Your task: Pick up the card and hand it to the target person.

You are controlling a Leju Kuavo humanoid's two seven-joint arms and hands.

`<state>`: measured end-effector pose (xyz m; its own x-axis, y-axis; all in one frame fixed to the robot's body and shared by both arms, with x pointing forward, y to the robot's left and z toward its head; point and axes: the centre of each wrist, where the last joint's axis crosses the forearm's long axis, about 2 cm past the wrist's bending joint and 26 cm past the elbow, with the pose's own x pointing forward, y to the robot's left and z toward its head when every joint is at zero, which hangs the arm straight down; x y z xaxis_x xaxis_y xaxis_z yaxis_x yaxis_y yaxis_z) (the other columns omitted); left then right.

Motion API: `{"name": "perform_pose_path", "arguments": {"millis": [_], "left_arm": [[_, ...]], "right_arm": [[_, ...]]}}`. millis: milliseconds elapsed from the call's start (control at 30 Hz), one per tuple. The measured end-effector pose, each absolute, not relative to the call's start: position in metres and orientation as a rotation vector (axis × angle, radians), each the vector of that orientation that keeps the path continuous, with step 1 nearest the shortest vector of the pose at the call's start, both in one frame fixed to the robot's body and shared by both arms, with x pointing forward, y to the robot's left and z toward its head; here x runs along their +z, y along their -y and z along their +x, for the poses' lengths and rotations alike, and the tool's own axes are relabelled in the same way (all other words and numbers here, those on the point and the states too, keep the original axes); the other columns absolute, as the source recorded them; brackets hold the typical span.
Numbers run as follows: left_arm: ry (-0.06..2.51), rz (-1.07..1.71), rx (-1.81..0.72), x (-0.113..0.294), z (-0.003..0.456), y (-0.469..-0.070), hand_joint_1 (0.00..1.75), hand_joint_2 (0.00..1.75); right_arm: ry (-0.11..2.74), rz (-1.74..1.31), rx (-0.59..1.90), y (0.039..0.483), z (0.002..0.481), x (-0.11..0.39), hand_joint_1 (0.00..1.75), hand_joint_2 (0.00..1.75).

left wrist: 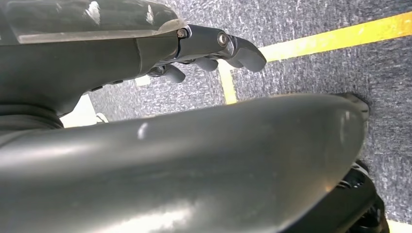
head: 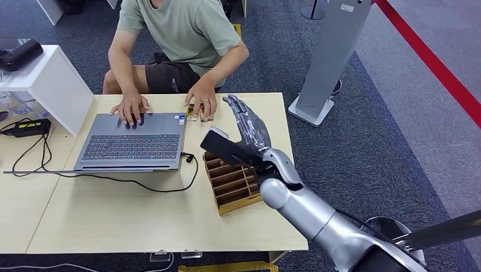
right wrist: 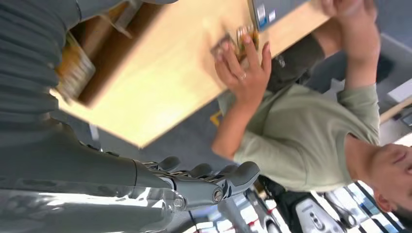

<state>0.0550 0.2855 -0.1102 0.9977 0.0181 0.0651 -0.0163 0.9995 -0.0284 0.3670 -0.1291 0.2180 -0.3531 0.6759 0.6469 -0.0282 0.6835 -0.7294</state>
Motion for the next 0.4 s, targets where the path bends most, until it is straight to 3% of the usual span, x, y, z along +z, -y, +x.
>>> {"name": "perform_pose_path", "arguments": {"millis": [400], "left_arm": [[0.069, -0.026, 0.039, -0.111, 0.052, -0.289, 0.0, 0.0]], "right_arm": [[1.83, -0.145, 0.512, 0.214, 0.266, 0.15, 0.0, 1.75]]}}
